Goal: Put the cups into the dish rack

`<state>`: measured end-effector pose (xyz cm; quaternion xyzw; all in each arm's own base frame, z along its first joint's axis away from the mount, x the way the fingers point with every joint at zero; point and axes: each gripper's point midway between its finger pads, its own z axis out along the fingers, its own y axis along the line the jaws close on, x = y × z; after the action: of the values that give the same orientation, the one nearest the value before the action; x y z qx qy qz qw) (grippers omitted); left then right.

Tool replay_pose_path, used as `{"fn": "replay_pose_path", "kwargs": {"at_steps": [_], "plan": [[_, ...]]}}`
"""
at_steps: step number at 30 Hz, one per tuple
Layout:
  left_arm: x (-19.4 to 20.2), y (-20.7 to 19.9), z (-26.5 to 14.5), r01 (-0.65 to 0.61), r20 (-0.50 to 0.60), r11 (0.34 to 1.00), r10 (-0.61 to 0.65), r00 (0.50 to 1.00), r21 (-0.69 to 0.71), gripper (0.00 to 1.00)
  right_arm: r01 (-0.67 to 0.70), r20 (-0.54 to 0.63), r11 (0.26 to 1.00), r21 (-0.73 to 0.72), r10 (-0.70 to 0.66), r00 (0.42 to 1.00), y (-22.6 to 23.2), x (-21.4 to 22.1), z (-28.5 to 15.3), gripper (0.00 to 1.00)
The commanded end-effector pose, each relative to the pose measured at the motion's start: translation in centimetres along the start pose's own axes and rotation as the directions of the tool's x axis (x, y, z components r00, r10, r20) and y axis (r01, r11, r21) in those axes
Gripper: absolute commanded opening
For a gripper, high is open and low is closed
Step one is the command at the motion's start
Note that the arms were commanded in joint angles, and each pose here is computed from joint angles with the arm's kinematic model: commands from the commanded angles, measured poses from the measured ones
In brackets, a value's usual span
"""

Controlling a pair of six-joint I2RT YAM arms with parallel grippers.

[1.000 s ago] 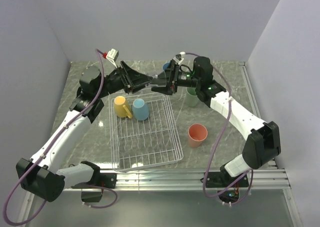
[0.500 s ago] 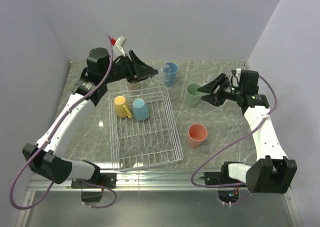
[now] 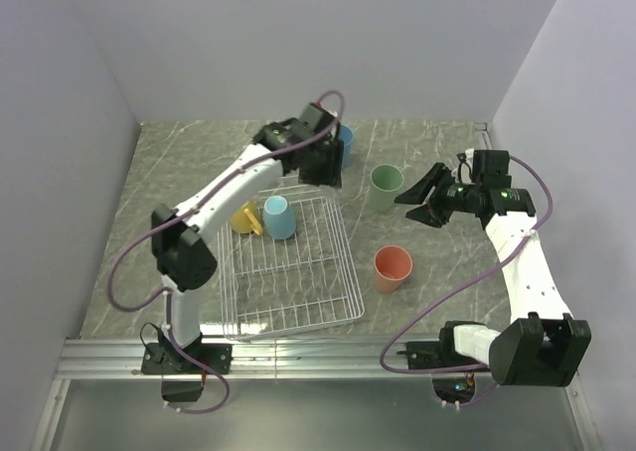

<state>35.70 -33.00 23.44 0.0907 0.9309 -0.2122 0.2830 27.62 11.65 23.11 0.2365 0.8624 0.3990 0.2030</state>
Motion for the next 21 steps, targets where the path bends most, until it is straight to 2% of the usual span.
{"fn": "replay_pose_path", "kwargs": {"at_steps": [1,9,17,21], "plan": [[1.1,3.9,-0.6,-0.113,-0.033,0.957,0.108,0.994,-0.269,0.00,0.039,0.011,0.999,0.010,-0.039,0.999,0.2,-0.3,-0.4,0.60],[3.9,5.0,0.8,-0.134,-0.093,0.931,0.109,0.990,-0.339,0.00,0.046,0.001,0.998,0.036,-0.046,0.999,-0.5,-0.2,-0.2,0.60],[7.0,5.9,4.9,-0.133,-0.152,0.937,0.088,0.985,-0.324,0.00,0.058,-0.020,0.998,0.037,-0.058,0.998,-0.2,-0.2,0.1,0.60],[6.7,5.4,6.1,-0.128,-0.154,0.941,0.083,0.985,-0.313,0.00,0.070,-0.028,0.997,0.038,-0.069,0.997,0.0,-0.1,0.2,0.59]]}}
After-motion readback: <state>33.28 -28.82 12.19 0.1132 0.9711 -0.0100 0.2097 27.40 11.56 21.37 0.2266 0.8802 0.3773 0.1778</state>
